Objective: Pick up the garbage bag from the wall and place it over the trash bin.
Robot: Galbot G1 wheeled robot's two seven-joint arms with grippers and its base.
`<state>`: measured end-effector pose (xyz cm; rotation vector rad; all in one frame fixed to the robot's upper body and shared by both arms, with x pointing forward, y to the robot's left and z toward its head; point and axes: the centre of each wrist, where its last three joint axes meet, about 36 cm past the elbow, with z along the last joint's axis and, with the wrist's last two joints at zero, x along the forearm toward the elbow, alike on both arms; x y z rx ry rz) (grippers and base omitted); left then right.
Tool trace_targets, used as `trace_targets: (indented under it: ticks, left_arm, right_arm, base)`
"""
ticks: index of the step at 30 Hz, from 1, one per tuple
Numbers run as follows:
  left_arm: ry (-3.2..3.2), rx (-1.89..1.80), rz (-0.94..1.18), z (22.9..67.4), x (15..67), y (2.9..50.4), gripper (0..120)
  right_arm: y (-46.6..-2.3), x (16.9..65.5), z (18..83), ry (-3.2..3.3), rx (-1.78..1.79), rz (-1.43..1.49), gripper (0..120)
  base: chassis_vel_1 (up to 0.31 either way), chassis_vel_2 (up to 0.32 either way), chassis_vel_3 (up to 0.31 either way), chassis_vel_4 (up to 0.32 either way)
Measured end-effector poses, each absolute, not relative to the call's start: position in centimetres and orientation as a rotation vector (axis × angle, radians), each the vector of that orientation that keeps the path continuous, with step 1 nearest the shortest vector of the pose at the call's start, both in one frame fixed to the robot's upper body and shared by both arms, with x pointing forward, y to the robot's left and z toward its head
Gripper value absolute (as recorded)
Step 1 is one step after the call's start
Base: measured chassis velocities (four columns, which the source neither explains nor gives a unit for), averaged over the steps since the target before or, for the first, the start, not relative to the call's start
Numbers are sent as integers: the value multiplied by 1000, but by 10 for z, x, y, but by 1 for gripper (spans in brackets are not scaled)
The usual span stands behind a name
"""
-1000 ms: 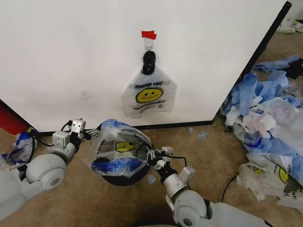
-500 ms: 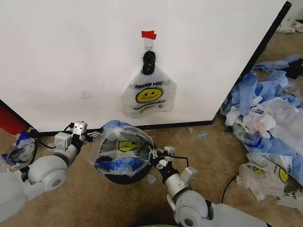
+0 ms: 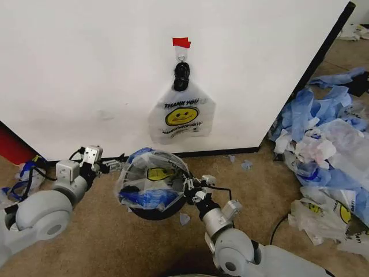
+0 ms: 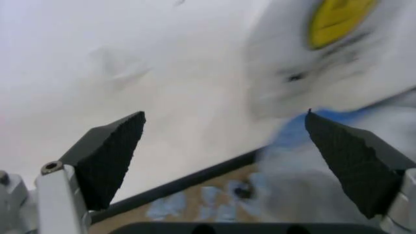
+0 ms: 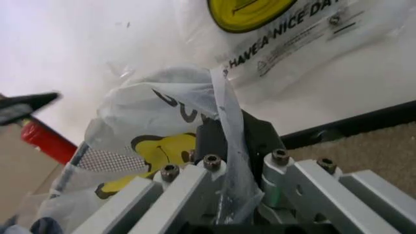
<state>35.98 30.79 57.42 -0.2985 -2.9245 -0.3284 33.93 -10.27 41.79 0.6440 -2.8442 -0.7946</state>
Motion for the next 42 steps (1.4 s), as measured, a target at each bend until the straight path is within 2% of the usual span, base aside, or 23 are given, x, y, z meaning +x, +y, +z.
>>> trace_targets:
  ticks: [12, 21, 26, 31, 34, 42]
  left_arm:
    - [-2906, -530, -245, 600, 309, 261, 97]
    - [-2897, -797, -266, 581, 297, 261, 97]
    - [-2917, -1223, -526, 546, 321, 293, 95]
    - [-2841, -1476, -731, 525, 346, 326, 94]
    - [-2801, -1515, -847, 506, 362, 352, 94]
    - [-2798, -1445, -899, 484, 376, 380, 93]
  right_arm:
    - [-111, 370, 416, -2870, 499, -827, 1]
    - [-119, 378, 417, -2879, 469, -818, 1]
    - [-120, 380, 417, -2882, 463, -815, 1]
    - [-121, 380, 417, -2885, 458, -811, 1]
    - [-121, 379, 419, -2885, 461, -814, 1]
    - [-118, 373, 422, -2878, 482, -823, 1]
  base:
    - [0, 0, 0, 0]
    - [0, 0, 0, 0]
    - [0, 0, 0, 0]
    - [0, 0, 0, 0]
    - [0, 0, 0, 0]
    - [0, 0, 0, 0]
